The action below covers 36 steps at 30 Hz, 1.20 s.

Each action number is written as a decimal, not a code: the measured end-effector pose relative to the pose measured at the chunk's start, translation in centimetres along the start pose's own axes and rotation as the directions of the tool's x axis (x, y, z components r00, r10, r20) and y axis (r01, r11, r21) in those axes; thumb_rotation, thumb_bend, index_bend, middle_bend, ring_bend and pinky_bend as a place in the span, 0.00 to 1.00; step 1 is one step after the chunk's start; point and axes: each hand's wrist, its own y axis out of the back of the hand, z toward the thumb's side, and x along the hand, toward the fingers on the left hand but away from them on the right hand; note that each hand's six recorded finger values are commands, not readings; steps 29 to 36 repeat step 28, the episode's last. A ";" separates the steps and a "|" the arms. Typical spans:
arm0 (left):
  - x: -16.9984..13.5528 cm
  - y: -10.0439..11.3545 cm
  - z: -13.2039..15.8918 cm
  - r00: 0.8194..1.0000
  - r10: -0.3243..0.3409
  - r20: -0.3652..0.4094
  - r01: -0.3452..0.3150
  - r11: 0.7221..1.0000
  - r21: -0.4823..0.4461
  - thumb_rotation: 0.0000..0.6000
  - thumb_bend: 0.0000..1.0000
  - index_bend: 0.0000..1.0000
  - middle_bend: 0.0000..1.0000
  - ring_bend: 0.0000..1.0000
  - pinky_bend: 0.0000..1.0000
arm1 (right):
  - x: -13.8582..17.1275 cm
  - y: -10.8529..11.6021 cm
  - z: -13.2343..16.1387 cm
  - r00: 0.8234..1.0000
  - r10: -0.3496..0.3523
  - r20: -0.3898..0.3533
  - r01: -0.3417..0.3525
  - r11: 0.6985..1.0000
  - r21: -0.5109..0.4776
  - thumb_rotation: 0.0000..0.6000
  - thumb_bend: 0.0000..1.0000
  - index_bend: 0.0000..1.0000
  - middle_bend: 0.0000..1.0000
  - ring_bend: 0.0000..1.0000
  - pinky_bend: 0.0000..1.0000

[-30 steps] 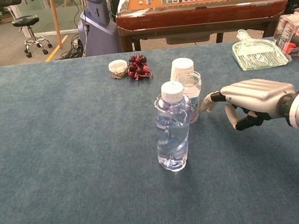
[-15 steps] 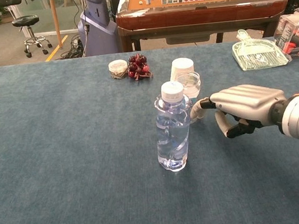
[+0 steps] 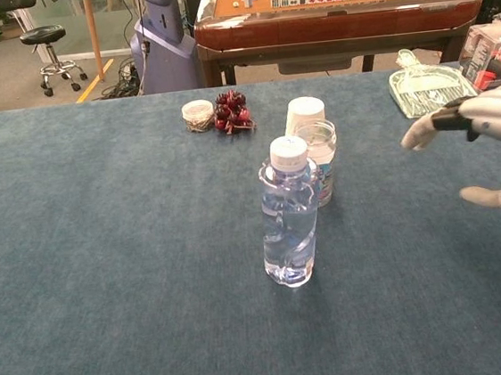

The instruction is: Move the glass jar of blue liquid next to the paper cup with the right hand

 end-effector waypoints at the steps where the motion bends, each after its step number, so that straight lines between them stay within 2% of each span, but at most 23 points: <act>1: 0.0 0.1 0.1 1.000 0.005 0.005 -0.005 1.000 0.000 1.00 0.31 0.41 0.77 0.57 0.78 | 0.7 0.3 -0.7 1.000 -0.009 0.018 0.009 1.000 0.003 1.00 0.12 0.22 0.23 0.13 0.30; 8: -0.1 -0.1 0.6 0.999 0.001 0.054 -0.001 1.000 0.000 1.00 0.30 0.38 0.63 0.50 0.75 | 6.0 2.3 -5.2 0.985 -0.085 0.152 0.089 0.996 -0.021 1.00 0.07 0.22 0.23 0.13 0.30; 18: 0.0 -0.8 1.0 0.997 -0.023 0.079 0.023 1.000 0.004 1.00 0.25 0.39 0.60 0.48 0.72 | 12.7 3.2 -10.0 0.930 -0.182 0.318 0.226 0.968 -0.106 1.00 0.07 0.22 0.24 0.13 0.30; 25: 0.4 -1.3 1.4 0.996 -0.015 0.087 0.015 1.000 -0.007 1.00 0.23 0.40 0.60 0.48 0.72 | 14.6 3.9 -11.9 0.905 -0.234 0.354 0.292 0.949 -0.118 1.00 0.08 0.22 0.24 0.13 0.30; 36: 0.4 -1.5 1.6 0.996 -0.019 0.089 0.020 1.000 -0.008 1.00 0.23 0.40 0.60 0.48 0.72 | 14.9 4.0 -12.4 0.901 -0.236 0.363 0.298 0.946 -0.125 1.00 0.08 0.22 0.24 0.13 0.30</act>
